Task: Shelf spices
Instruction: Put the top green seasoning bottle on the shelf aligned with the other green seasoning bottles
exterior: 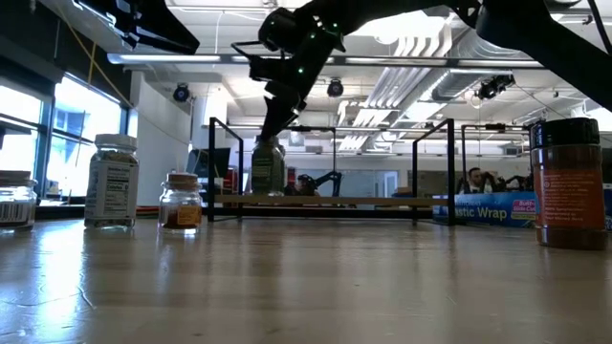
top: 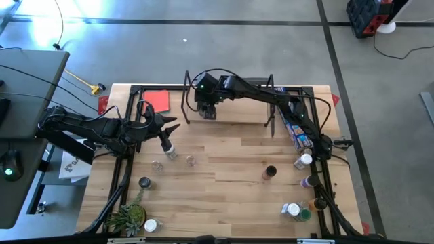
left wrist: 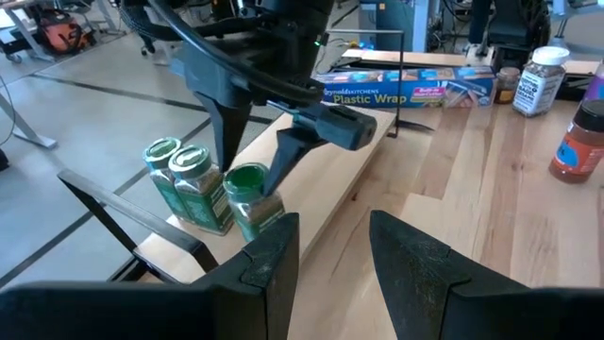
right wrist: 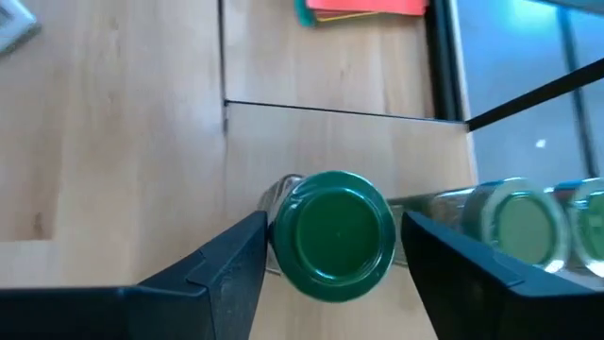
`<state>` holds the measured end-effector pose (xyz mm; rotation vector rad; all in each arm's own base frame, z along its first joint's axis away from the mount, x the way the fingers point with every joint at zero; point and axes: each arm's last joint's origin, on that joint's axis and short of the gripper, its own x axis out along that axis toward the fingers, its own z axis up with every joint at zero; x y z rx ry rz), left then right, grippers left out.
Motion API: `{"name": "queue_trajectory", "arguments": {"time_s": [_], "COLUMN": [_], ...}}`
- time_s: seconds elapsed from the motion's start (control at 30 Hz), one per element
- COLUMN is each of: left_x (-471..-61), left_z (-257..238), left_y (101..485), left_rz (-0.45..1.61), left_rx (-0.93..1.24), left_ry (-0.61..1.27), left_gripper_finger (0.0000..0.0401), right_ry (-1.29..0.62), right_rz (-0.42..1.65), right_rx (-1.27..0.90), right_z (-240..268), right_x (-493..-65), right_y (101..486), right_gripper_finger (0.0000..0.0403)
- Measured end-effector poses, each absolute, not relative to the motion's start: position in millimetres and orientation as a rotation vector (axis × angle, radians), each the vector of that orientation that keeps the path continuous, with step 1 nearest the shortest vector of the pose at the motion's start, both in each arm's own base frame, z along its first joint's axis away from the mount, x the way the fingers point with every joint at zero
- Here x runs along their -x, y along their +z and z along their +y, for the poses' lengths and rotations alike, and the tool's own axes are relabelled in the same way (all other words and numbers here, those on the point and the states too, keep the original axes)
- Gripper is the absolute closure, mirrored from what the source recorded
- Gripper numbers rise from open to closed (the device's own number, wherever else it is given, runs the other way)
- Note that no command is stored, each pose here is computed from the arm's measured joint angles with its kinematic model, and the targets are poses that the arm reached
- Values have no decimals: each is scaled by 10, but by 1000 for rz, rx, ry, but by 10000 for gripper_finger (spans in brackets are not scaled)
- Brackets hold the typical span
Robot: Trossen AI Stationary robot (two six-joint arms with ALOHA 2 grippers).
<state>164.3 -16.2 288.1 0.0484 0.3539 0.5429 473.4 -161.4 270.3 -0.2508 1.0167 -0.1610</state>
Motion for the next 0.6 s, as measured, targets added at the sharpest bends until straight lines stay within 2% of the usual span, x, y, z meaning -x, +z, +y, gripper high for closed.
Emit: {"name": "queue_trajectory", "arguments": {"time_s": [0.17,0.27,0.43,0.6], "left_x": [-1643,-1642,-1642,-1642], "left_z": [-162,-162,-162,-162], "left_y": [2881,2881,2881,2880], "left_rz": [354,354,354,355], "left_rx": [-48,-48,-48,-48], "left_ry": [543,543,543,543], "left_gripper_finger": [274,274,274,274], "right_ry": [-223,-241,-147,4], "right_rz": [1008,970,885,930], "right_rx": [305,345,336,290], "right_z": [-1631,-1576,-1326,-1062], "right_x": [-4741,-4737,-4714,-4779], "right_y": [2781,2957,3208,2933], "right_gripper_finger": [164,171,193,228]}}
